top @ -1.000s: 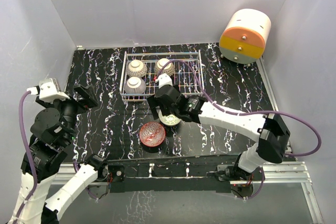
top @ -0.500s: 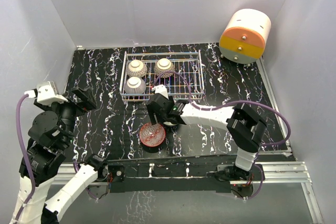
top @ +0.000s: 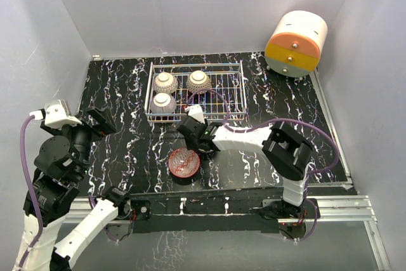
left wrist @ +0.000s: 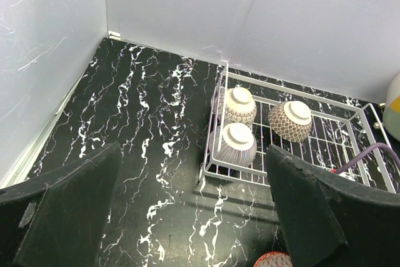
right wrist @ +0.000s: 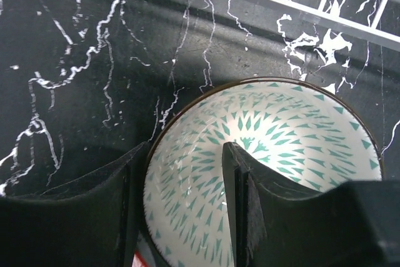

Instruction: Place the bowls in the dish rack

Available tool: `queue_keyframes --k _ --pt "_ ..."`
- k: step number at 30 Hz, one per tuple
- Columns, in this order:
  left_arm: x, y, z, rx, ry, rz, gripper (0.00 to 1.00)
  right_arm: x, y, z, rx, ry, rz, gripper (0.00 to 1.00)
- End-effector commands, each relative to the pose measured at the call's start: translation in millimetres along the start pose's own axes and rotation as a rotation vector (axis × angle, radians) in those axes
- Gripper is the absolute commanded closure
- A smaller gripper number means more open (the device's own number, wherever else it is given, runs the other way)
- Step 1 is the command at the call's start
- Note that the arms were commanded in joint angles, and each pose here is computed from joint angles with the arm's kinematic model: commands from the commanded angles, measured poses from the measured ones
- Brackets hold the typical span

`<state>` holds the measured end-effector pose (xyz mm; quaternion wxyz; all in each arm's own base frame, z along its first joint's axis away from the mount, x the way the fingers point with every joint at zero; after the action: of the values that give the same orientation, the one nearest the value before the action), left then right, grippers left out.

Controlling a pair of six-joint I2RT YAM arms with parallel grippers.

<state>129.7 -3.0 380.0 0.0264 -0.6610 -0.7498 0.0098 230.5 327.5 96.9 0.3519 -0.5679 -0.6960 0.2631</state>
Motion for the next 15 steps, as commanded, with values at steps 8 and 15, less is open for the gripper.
queue_keyframes --k 8,15 --pt "4.4 -2.1 -0.1 -0.008 0.006 -0.021 0.03 6.9 -7.7 -21.6 -0.090 0.034 -0.003 0.72" --pt "-0.6 1.5 -0.3 -0.010 -0.001 -0.003 0.03 5.8 -40.1 -39.7 -0.142 0.051 -0.080 0.92"
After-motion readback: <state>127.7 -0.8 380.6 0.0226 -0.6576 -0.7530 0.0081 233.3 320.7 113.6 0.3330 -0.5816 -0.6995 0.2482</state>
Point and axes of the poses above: each gripper's point midway between its finger pads, its own y axis out along the fingers, its own x axis along the line the jaws close on, z = x × y, the point moved 6 cm from there along -y, back along the fingers, and after that the axes turned 14 degrees about y, right-handed, at the moved point
